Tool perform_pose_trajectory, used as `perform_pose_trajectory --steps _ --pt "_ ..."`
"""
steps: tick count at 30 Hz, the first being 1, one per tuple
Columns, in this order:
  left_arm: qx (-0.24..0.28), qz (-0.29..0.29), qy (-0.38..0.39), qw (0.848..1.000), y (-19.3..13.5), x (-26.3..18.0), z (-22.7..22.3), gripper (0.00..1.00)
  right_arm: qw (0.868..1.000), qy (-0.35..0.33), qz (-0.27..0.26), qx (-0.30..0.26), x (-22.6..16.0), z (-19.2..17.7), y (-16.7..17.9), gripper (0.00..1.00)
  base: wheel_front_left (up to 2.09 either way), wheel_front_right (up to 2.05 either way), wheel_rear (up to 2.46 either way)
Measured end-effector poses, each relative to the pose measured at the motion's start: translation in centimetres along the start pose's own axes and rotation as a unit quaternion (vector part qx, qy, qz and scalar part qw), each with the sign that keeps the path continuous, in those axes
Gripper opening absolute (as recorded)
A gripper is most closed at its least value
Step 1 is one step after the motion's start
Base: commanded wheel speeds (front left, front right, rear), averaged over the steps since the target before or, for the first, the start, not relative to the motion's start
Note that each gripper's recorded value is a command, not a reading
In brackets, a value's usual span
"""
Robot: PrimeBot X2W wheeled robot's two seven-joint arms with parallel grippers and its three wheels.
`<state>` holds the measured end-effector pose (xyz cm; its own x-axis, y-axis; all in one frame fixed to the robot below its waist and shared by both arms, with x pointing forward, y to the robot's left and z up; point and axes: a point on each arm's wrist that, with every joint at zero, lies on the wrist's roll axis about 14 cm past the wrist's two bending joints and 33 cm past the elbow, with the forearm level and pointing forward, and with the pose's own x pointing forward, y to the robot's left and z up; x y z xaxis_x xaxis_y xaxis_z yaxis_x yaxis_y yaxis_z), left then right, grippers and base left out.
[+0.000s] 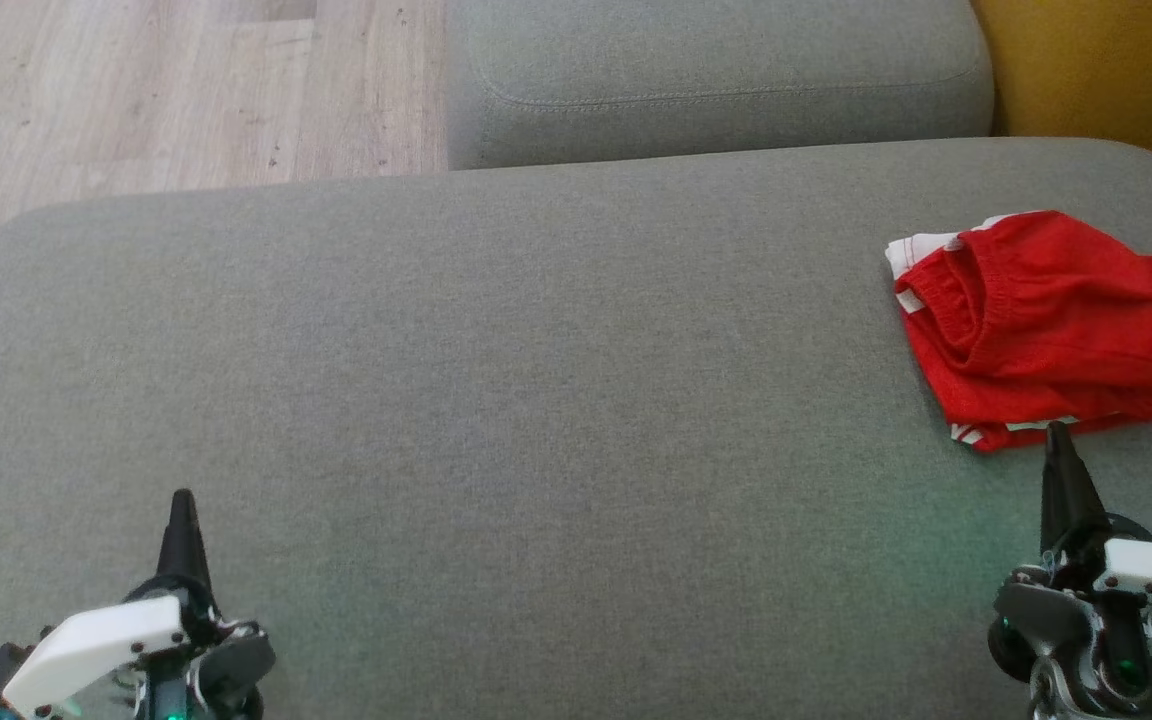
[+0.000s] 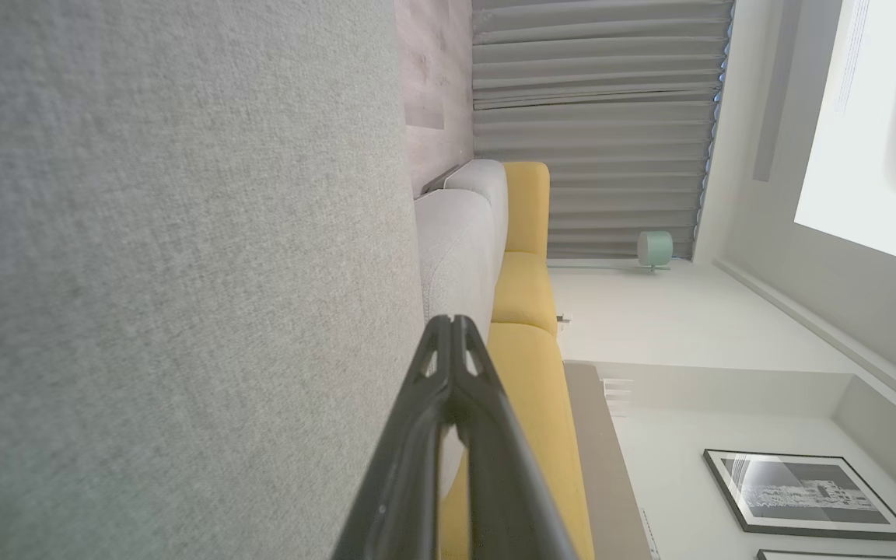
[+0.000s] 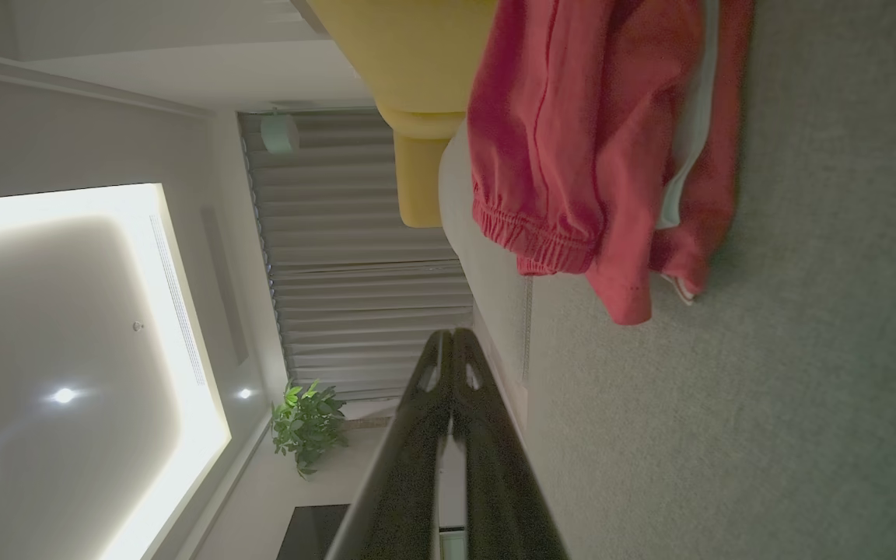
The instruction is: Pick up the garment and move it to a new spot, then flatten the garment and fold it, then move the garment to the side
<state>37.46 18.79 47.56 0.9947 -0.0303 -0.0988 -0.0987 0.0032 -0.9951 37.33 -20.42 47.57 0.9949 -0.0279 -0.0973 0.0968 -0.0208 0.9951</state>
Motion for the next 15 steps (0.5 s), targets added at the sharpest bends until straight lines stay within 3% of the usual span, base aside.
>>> perform_pose_trajectory --steps 15 --pt "0.000 0.000 0.000 1.000 0.00 0.00 0.01 0.00 1.000 -0.001 0.000 0.000 -0.01 0.09 0.01 0.00 0.00 0.00 0.00"
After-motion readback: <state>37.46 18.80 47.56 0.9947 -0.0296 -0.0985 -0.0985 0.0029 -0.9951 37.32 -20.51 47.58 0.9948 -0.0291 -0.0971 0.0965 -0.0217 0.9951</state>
